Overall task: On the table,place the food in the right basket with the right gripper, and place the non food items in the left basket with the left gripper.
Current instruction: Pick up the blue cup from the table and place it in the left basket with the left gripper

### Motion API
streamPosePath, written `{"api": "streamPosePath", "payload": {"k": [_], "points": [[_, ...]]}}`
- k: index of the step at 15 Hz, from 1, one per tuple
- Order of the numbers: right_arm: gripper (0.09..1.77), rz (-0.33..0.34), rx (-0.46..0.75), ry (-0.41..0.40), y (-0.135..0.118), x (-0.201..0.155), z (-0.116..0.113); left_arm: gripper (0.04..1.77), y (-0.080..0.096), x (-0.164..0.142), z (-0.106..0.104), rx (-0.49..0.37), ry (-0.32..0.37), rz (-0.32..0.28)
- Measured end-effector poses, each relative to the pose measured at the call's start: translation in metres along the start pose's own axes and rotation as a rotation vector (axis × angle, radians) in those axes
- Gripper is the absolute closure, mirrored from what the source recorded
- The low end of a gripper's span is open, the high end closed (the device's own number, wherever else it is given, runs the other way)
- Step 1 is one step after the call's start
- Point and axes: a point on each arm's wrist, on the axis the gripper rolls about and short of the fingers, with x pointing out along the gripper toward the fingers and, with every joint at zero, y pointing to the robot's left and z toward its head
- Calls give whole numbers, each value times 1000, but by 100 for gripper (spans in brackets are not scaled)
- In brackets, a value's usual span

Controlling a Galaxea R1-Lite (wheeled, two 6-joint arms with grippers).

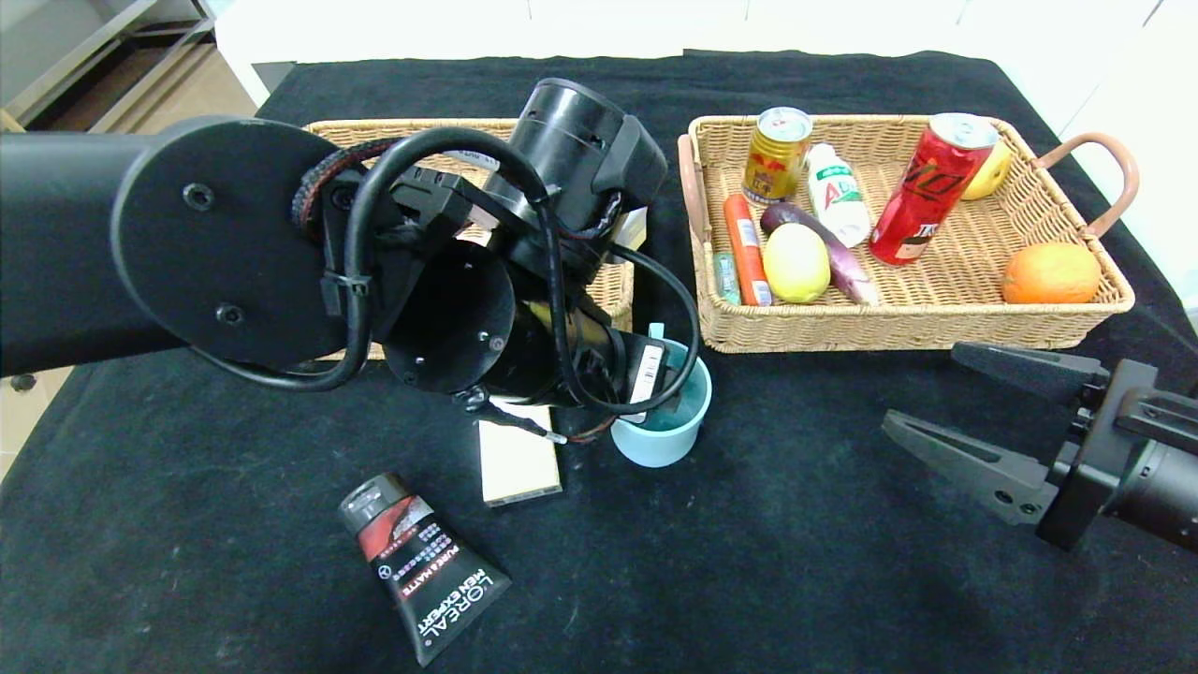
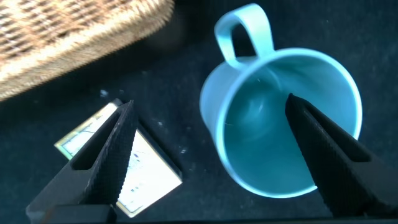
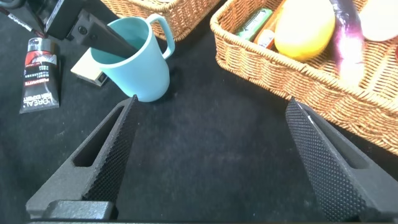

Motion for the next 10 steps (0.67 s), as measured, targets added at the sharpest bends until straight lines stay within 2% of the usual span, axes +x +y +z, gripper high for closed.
{"api": "streamPosePath", "payload": {"k": [1,3,5,8,9,10], "points": [[15,0,1,2,0,0,0,9,0,1,-1,1,4,-2],[15,0,1,3,0,0,-1,47,0,2,-1,3,8,-3],[15,-1,1,5,0,1,-1,75,-1,3,-2,6,14,-2],[15,-2,2,6,-1,1,-1,106,0,4,-3,7,19,0],[15,-2,2,7,-1,1,-1,156,0,5,-4,8,22,0],[15,-1,3,8,-1,1,-2,163,-1,5,-4,9,21,0]]}}
